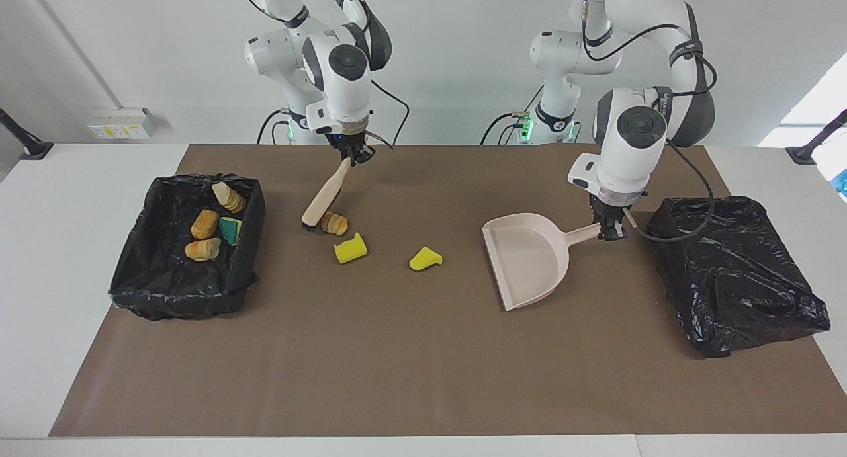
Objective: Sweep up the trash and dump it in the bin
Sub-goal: 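Place the dustpan with the left gripper while the right gripper lifts the brush, then sweep the sponges and roll into the dustpan with the right gripper's brush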
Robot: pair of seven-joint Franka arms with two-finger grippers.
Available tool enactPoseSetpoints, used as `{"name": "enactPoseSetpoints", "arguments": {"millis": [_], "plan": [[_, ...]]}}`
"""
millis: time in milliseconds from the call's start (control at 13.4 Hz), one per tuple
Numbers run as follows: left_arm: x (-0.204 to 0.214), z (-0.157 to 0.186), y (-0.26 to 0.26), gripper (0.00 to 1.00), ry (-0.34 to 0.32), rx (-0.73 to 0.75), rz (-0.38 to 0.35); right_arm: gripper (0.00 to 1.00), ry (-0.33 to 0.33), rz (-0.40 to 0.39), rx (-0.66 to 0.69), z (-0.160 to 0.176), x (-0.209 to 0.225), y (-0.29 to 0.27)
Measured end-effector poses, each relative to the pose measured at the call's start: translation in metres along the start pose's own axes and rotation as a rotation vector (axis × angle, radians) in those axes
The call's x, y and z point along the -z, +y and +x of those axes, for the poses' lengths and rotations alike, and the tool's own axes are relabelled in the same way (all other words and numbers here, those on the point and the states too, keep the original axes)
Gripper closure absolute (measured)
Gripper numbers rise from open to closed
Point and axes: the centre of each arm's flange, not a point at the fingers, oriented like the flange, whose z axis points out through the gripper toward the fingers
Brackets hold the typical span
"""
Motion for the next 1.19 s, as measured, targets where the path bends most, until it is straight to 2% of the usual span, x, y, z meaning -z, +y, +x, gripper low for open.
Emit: {"name": "enactPoseSetpoints", "arguments": {"millis": [224,448,746,896,1194], "plan": [[-0.004,0.008,-0.001,0.67,0.022,-0.009,0.050,0.74,-0.003,0.055,0.044,0.007,-0.006,0.002],[-0.005,0.009,-0.001,0.67,0.027,0.053,0.055,0.74,0.020,0.094,0.106,0.015,-0.010,-0.015],[-0.014,0.024,0.004,0.67,0.022,0.078,0.040,0.74,0.044,0.132,0.332,0.034,0.013,-0.053],[-0.015,0.033,0.009,0.67,0.015,0.058,0.028,0.74,0.022,0.175,0.431,0.031,0.018,-0.069],[-0.013,0.058,0.023,0.67,-0.002,0.009,0.007,0.74,-0.012,0.220,0.489,0.020,0.023,-0.102]]}}
